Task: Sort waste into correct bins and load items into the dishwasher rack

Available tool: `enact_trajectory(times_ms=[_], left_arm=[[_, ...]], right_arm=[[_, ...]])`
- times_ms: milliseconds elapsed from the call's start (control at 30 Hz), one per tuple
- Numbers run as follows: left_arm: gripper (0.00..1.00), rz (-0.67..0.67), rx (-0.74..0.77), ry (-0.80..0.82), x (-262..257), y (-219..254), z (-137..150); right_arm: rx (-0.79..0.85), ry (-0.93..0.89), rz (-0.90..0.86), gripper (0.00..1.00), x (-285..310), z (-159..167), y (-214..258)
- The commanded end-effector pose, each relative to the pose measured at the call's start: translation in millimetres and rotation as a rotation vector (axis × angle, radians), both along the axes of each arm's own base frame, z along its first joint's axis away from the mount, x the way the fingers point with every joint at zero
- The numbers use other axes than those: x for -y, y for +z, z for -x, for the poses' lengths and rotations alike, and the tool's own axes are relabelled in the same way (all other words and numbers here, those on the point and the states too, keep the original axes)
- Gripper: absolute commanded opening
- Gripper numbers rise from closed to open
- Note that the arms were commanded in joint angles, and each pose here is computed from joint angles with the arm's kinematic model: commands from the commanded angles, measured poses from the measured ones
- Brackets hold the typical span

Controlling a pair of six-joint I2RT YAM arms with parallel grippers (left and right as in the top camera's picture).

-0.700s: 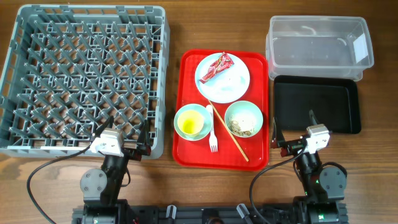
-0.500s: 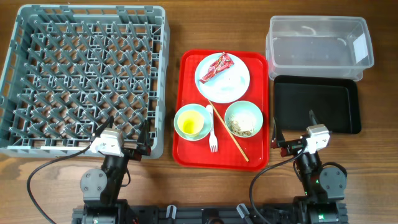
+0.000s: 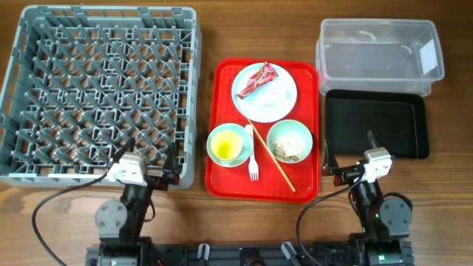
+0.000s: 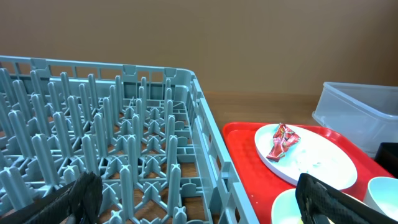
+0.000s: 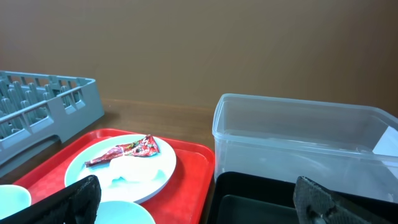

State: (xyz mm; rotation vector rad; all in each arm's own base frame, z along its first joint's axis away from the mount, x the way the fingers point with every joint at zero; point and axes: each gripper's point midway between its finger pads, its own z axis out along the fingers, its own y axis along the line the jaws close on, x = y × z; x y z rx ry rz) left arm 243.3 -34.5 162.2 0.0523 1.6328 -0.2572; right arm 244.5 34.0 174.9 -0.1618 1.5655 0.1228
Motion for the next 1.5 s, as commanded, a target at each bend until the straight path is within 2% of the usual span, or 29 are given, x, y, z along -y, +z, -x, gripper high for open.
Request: enact_trajectory(times_ms=[0, 667, 833, 900, 1000, 1200, 1467], left_arm=[[1.0, -0.017, 0.003, -0.018, 3, -1, 1], [1.0, -0.017, 0.003, -0.013, 2, -1, 1], [1.0, 0.06, -0.013, -0.005, 1, -1, 0], [1.0, 0.109, -0.02, 0.001, 1, 1, 1], [1.0, 0.109, -0.045, 0.034, -5, 6, 1], [1.0, 0.103, -0.12, 0.075, -11, 37, -7], [1.0, 0.087, -0.485, 0.096, -11, 39, -37]], right_arm=[[0.006, 0.015, 0.009, 1.0, -2, 0, 1], [-0.003, 0.011, 0.005, 1.0, -2, 0, -1], [-0.026, 0.012, -0.192, 1.0, -2, 0, 5], [-0.024, 0.012, -0.204, 1.0, -2, 1, 14], [-0.047, 0.007, -0.204, 1.0, -1, -2, 26], [-0.201, 0.015, -0.197, 1.0, -7, -33, 49], [-0.573, 0.21, -0.191, 1.0, -47, -114, 61]])
